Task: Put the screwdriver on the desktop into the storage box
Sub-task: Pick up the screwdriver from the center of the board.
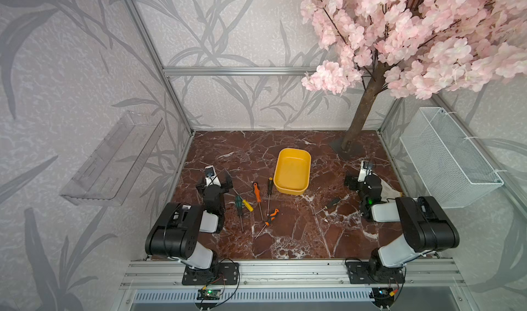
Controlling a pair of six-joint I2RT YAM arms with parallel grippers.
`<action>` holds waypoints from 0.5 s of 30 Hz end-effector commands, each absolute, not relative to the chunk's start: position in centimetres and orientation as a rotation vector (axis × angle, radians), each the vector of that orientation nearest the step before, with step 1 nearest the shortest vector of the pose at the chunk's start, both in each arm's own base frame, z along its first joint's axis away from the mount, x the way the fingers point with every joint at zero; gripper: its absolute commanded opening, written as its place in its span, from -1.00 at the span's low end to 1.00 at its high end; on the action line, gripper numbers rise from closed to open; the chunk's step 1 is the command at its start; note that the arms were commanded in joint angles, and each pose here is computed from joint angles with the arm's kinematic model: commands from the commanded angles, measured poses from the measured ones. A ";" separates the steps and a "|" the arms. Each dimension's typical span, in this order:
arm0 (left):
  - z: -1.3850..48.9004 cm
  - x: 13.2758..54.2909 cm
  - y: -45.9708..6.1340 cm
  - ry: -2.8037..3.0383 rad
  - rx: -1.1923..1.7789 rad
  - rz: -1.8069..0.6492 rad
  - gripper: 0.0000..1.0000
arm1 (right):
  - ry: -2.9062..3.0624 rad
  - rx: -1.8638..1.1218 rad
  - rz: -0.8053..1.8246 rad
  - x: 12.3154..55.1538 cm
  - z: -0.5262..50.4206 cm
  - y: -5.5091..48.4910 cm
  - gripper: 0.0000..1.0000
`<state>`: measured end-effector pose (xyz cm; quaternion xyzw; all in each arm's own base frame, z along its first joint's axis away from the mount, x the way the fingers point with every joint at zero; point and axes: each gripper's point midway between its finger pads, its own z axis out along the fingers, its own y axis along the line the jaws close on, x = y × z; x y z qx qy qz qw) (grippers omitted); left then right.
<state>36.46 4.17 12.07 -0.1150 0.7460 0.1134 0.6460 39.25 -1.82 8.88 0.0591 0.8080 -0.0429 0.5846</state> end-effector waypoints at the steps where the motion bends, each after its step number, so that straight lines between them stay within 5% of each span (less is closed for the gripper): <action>1: 13.1 36.8 4.2 1.668 -0.264 0.252 1.00 | 1.877 0.122 -0.093 39.7 9.3 -1.6 0.98; 15: 13.1 36.7 4.2 1.669 -0.264 0.252 1.00 | 1.878 0.121 -0.092 39.7 9.3 -1.6 0.98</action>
